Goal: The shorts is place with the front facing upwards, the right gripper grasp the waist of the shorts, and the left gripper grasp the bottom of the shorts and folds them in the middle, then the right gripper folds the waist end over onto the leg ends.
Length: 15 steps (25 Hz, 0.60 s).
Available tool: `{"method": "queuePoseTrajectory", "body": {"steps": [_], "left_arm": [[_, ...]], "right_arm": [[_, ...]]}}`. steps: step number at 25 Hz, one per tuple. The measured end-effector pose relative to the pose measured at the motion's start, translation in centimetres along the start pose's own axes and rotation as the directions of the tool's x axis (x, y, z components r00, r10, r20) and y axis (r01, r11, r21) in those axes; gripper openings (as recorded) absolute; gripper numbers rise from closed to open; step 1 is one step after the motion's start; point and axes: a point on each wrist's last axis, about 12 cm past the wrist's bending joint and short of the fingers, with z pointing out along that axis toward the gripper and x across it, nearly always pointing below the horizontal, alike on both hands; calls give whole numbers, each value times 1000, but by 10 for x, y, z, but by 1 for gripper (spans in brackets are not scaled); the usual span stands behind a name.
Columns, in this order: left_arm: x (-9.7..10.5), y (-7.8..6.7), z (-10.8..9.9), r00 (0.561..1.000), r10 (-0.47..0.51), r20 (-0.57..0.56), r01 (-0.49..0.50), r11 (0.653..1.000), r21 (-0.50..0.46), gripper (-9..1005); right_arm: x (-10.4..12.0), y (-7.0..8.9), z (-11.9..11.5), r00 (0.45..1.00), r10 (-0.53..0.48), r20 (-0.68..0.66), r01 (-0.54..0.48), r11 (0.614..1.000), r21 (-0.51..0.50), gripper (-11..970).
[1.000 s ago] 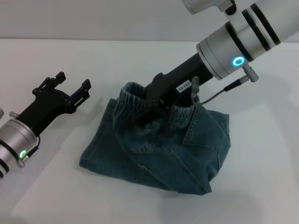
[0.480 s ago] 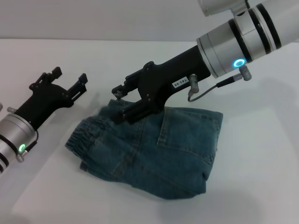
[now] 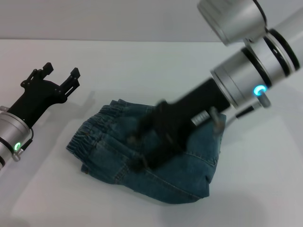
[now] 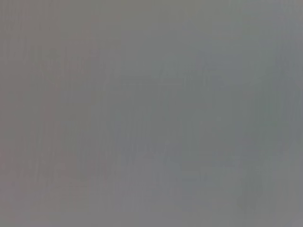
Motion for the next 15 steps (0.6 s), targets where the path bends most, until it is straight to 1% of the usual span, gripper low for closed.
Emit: {"method": "queuePoseTrajectory", "body": {"steps": [2, 4, 9, 15], "left_arm": [[-1, 0, 1, 1000, 1, 2, -1, 1000, 2, 800], [-1, 0, 1, 1000, 2, 3, -2, 1000, 3, 800], [-2, -1, 4, 1000, 4, 3, -4, 1000, 6, 800], [-3, -2, 6, 1000, 5, 3, -5, 1000, 9, 800]], "right_arm": [[6, 6, 0, 999, 27, -36, -29, 999, -46, 651], [13, 9, -1, 994, 59, -91, -65, 995, -69, 651], [36, 12, 3, 958, 118, -260, -139, 988, -64, 651], [56, 12, 9, 927, 161, -339, -185, 982, -41, 652]]}}
